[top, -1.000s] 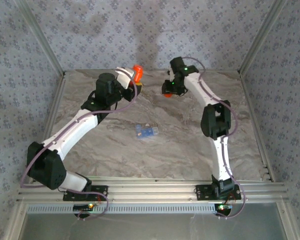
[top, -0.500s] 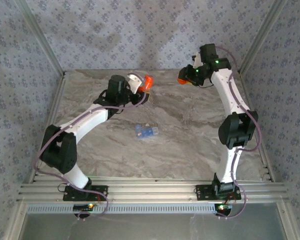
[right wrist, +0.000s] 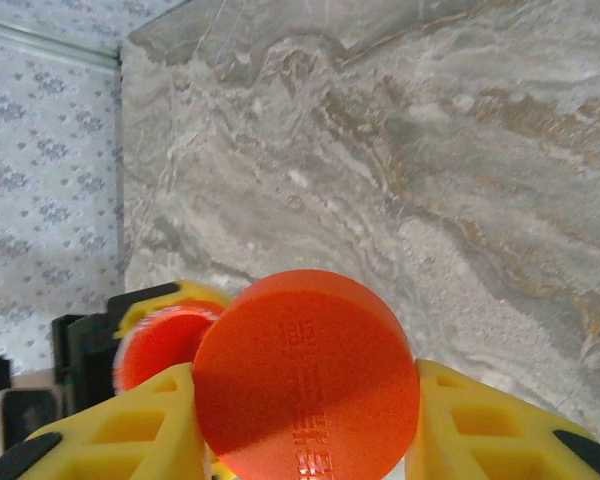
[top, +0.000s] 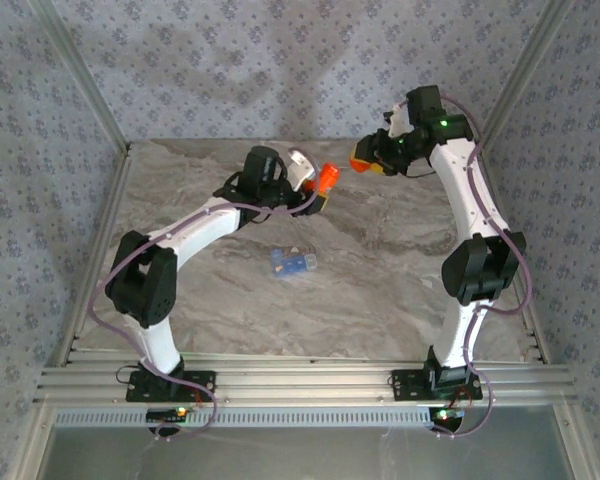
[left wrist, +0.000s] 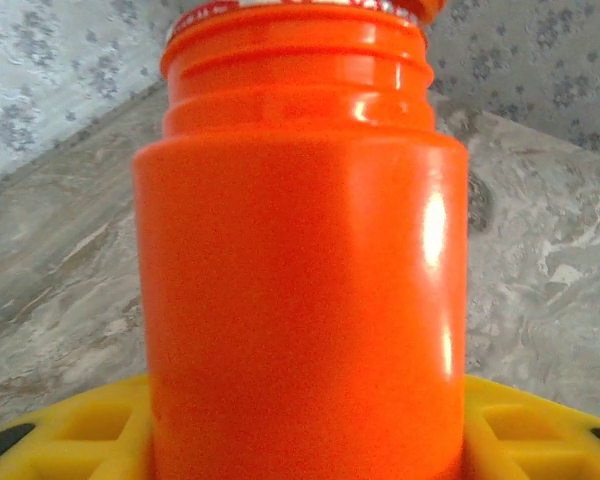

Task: Sort the pills into containers

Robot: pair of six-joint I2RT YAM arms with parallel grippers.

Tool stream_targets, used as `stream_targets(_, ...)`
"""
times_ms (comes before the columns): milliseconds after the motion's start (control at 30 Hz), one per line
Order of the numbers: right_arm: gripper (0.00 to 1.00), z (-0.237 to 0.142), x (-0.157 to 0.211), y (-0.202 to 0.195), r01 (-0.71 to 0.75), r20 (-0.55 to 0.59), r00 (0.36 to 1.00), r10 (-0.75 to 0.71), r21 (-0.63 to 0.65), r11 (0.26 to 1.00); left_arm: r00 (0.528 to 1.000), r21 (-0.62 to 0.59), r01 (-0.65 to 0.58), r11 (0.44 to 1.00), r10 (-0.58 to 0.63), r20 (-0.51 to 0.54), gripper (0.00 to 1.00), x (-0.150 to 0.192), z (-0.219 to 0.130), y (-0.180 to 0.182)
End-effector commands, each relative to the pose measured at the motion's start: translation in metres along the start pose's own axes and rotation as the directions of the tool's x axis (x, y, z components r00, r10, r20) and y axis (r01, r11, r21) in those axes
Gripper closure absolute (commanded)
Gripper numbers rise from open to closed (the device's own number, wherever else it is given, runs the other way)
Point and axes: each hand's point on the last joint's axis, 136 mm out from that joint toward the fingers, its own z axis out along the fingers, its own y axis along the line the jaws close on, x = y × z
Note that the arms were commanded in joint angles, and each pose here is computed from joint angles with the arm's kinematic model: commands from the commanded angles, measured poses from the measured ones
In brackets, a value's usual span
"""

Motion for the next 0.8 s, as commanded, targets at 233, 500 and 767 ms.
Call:
stream_targets(233, 0.58, -0.008, 0.021, 0.027, 0.026, -0.122, 0.991, -0.047, -0.164, 0.986, 0.992, 0.051, -0.115, 0.992, 0.117, -0.054, 1.00, 0.004, 0.010, -0.014)
stream_targets(500, 0.58, 0.003, 0.028, 0.019, 0.008, -0.168, 0.985, -0.035, -0.159, 0.987, 0.989, 0.037, -0.131, 0.991, 0.133, -0.066, 1.00, 0.005, 0.010, -0.013)
stream_targets(767, 0.58, 0.017, 0.042, 0.017, 0.012, -0.222, 0.974, -0.046, -0.155, 0.988, 0.986, 0.029, -0.153, 0.988, 0.155, -0.054, 1.00, -0.004, 0.005, -0.014)
